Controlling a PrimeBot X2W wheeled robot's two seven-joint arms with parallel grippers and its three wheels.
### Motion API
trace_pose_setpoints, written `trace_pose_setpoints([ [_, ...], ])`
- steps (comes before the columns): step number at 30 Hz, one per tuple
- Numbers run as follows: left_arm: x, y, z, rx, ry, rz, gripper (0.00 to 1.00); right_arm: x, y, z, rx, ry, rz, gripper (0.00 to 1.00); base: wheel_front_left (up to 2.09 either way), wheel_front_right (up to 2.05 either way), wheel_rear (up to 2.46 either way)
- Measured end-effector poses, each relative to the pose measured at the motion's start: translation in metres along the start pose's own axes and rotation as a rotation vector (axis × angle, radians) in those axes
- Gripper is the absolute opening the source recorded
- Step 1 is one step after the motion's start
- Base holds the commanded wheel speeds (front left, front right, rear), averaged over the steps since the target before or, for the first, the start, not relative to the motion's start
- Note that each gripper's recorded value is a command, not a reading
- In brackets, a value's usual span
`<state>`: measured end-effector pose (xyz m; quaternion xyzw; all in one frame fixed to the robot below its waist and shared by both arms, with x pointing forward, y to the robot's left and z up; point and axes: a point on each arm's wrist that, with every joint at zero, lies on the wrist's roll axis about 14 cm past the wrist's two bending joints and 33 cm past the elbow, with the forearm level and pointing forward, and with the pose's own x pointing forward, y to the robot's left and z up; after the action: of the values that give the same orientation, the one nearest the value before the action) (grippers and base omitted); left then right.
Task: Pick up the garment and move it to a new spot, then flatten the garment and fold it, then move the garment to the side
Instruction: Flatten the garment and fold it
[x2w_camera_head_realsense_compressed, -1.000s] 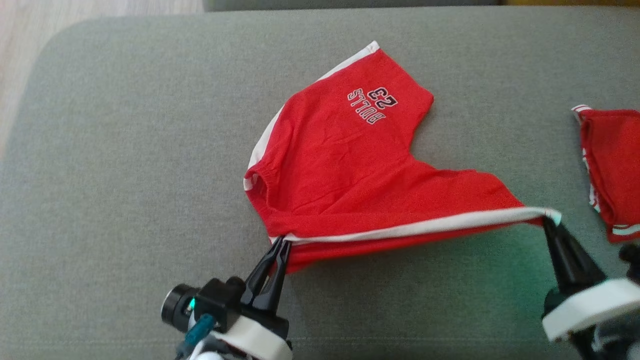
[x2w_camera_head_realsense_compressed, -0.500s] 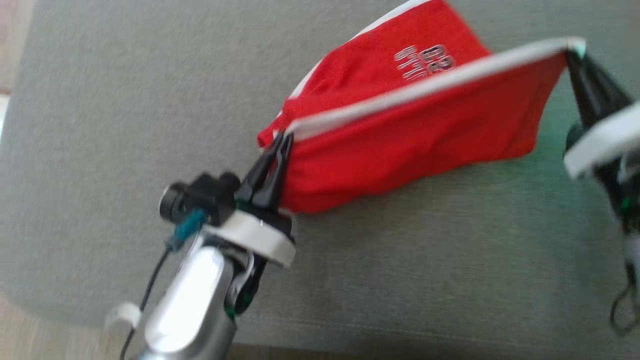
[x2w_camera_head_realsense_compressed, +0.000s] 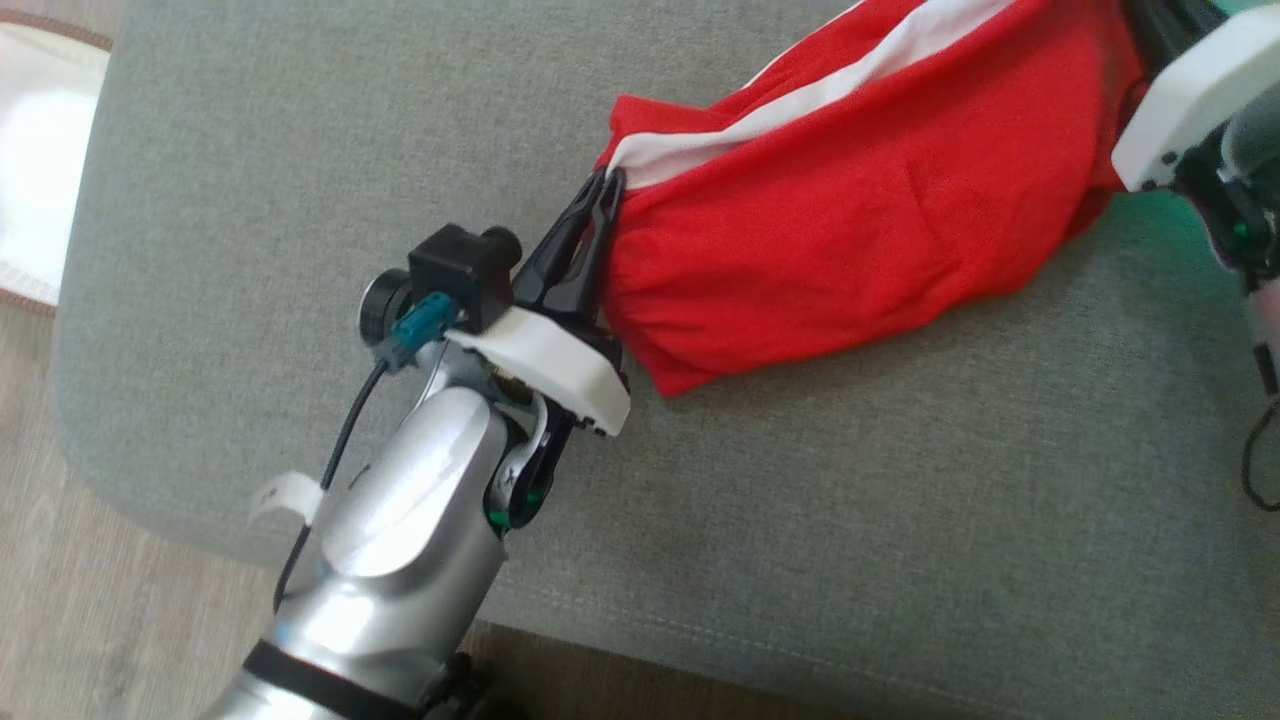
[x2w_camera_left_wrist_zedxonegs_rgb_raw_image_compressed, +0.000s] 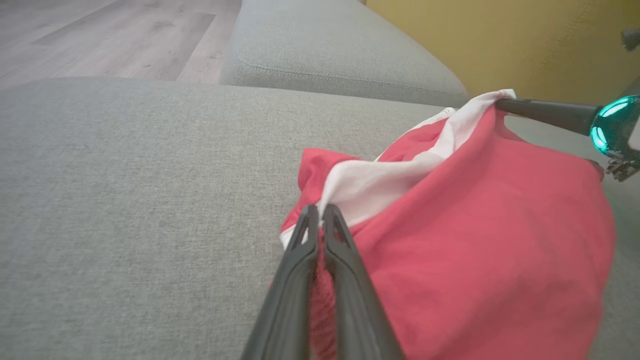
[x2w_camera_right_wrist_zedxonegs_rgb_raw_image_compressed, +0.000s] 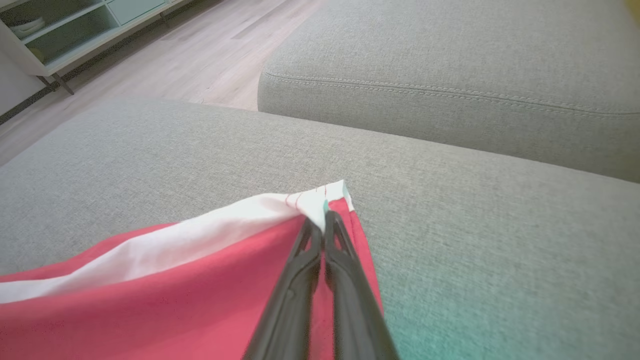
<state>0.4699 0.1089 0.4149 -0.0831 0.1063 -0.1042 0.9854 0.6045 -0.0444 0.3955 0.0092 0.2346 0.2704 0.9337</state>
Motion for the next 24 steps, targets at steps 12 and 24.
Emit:
trace_pose_setpoints([
  [12, 0.004, 0.005, 0.002, -0.018, 0.005, 0.042, 1.00, 0.005, -0.001, 0.006, -0.028, -0.077, -0.003, 1.00, 0.00, 0.00, 0.00],
  [24, -0.022, 0.017, 0.045, 0.012, -0.157, 0.143, 1.00, -0.059, -0.027, 0.035, -0.016, -0.352, -0.119, 1.00, 0.00, 0.00, 0.00],
])
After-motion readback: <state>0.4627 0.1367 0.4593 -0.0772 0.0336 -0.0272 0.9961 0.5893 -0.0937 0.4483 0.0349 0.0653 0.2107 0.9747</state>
